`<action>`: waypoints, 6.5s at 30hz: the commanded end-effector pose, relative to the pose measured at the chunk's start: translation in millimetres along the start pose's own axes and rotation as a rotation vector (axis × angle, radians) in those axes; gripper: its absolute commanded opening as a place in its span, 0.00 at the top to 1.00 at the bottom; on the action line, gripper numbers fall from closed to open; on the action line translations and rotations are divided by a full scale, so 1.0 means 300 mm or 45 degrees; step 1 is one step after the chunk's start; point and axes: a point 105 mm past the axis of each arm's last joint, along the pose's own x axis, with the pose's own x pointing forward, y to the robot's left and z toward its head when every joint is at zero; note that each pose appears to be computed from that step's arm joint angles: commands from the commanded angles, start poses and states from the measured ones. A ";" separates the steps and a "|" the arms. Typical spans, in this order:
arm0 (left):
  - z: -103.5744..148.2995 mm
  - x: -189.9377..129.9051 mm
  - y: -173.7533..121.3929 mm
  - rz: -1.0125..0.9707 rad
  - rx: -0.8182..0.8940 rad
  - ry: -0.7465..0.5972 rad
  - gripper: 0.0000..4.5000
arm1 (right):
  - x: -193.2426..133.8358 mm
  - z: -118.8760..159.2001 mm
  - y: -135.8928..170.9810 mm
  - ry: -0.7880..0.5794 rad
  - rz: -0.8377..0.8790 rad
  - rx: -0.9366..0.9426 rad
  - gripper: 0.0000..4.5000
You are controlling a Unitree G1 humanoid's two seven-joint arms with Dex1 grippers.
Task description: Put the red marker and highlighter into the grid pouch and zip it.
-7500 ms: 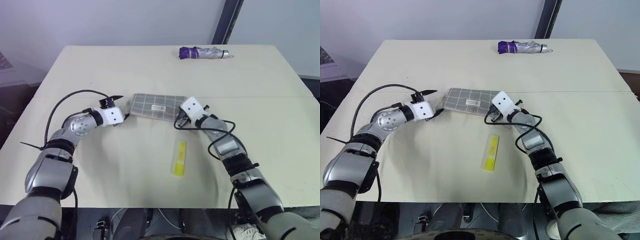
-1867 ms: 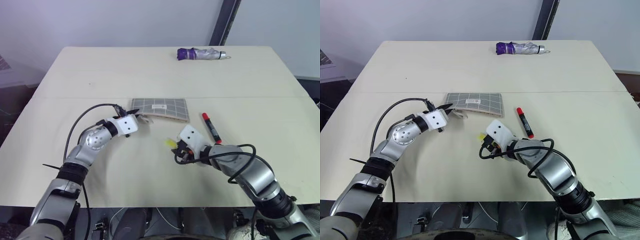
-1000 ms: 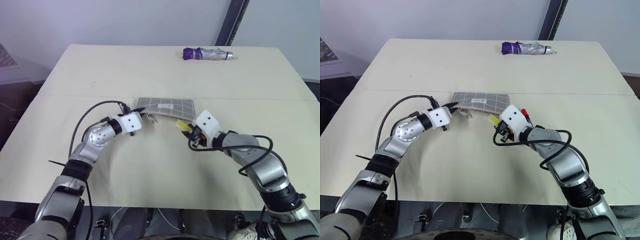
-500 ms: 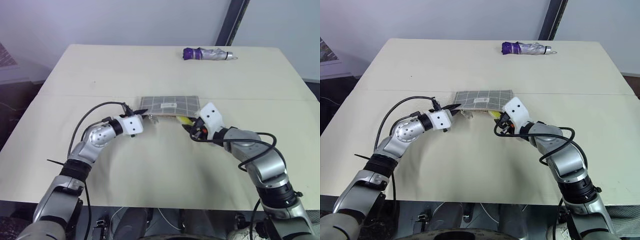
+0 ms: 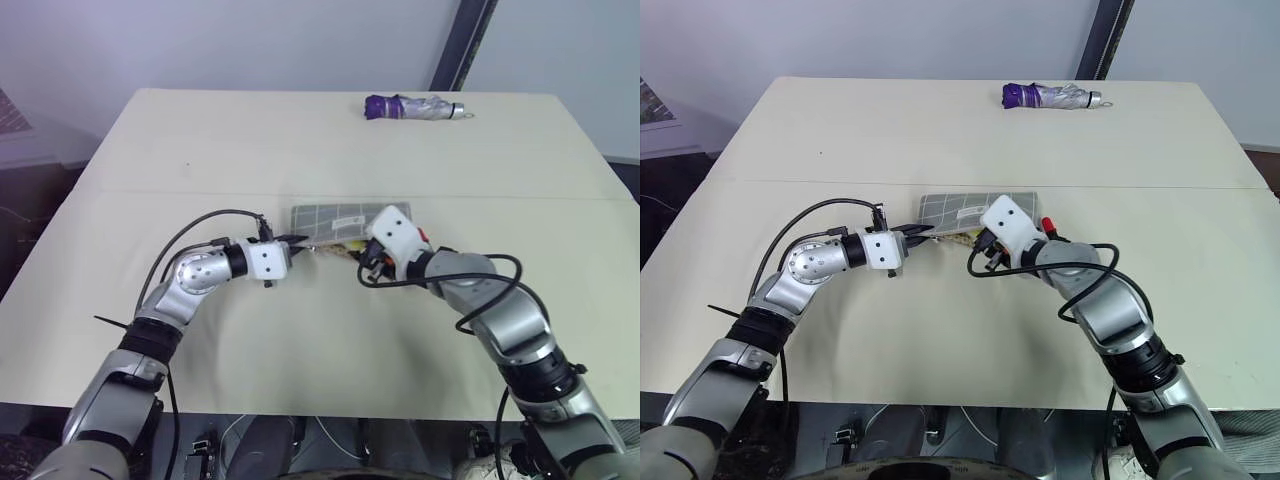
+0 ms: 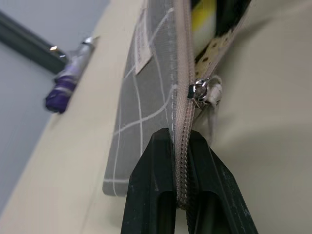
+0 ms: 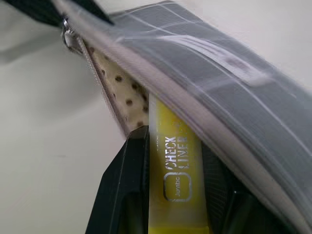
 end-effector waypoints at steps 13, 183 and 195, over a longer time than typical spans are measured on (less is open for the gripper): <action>0.119 -0.041 0.143 0.041 -0.010 -0.207 1.00 | 0.019 0.029 0.054 -0.044 0.110 -0.605 0.81; 0.061 -0.029 0.178 0.116 -0.573 -0.107 1.00 | -0.238 0.233 0.044 -0.528 0.162 0.155 0.05; 0.072 0.078 0.093 0.086 -0.411 0.032 1.00 | -0.209 0.159 0.161 -0.499 0.369 0.329 0.05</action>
